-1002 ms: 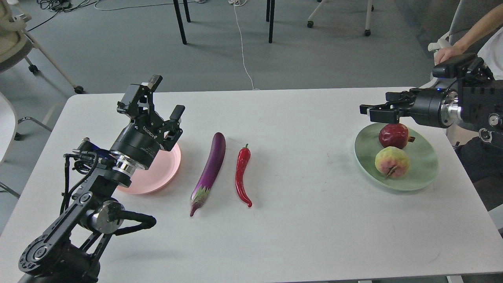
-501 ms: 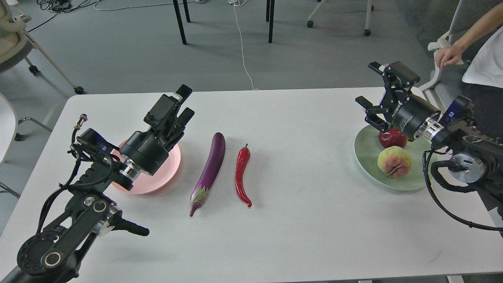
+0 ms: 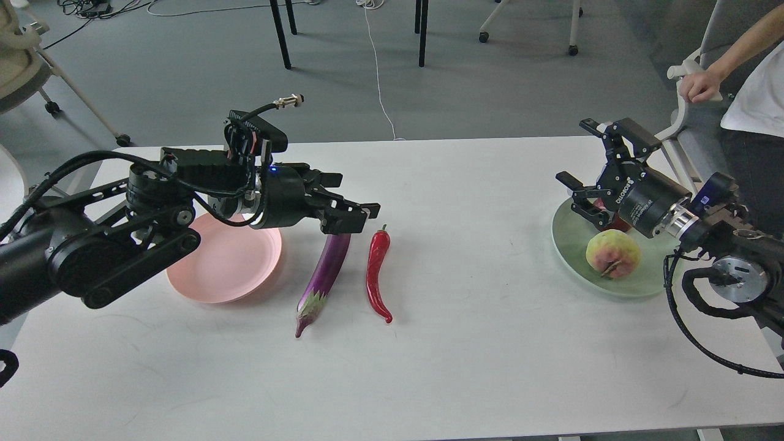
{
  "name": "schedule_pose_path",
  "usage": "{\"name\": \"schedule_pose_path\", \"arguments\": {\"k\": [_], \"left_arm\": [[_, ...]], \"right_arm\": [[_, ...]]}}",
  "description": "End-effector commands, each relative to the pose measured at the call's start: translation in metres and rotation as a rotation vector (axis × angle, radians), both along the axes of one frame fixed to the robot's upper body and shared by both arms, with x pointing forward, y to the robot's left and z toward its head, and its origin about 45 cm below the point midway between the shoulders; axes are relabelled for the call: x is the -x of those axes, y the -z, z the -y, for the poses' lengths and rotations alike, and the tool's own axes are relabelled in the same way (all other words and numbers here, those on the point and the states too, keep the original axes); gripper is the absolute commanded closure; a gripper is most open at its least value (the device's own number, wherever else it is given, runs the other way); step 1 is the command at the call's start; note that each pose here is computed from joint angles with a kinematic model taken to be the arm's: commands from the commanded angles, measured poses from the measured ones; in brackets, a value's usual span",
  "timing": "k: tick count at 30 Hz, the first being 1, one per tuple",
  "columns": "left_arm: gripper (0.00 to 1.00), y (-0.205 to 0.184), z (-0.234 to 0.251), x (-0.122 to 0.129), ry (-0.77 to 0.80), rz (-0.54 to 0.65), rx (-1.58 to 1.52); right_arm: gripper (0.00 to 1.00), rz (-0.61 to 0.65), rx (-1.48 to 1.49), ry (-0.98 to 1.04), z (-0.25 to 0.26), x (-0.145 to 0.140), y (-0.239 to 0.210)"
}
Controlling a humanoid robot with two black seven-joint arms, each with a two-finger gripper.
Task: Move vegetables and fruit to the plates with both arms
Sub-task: 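Reach the left gripper to the purple eggplant and grasp it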
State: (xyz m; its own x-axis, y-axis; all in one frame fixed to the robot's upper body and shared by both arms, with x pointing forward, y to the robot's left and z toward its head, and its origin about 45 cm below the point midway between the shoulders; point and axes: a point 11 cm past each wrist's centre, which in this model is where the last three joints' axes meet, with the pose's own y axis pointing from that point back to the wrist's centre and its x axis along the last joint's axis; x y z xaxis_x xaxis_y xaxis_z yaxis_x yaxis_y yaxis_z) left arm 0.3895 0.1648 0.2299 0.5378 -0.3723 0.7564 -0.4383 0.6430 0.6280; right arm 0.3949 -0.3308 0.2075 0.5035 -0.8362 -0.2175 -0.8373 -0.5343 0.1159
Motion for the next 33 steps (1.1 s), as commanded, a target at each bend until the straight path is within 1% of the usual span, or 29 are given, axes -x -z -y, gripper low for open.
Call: {"name": "schedule_pose_path", "arguments": {"k": [1,4,7,17,25,33], "left_arm": [[0.02,0.024,0.0,-0.006,-0.039,-0.006,-0.116],[0.02,0.042,-0.004,-0.002,-0.097,-0.025,-0.149],[0.02,0.059,-0.008,0.006,-0.121,-0.058,-0.163],[0.02,0.069,-0.01,0.002,-0.167,-0.055,-0.209],[0.02,0.08,-0.013,0.003,-0.189,-0.069,-0.226],[0.05,0.09,-0.013,0.013,-0.188,-0.108,-0.226]], "right_arm": [[0.01,-0.001,0.006,0.004,0.004,0.001,-0.001],[0.01,0.0,0.02,0.019,0.015,0.003,-0.004],[0.01,-0.002,0.023,0.021,0.017,0.004,-0.003],[0.01,-0.009,0.02,0.019,0.016,0.007,0.0],[0.01,-0.01,0.016,0.013,0.014,0.007,-0.001],[0.01,-0.025,0.022,0.015,0.016,0.011,0.005]]}}
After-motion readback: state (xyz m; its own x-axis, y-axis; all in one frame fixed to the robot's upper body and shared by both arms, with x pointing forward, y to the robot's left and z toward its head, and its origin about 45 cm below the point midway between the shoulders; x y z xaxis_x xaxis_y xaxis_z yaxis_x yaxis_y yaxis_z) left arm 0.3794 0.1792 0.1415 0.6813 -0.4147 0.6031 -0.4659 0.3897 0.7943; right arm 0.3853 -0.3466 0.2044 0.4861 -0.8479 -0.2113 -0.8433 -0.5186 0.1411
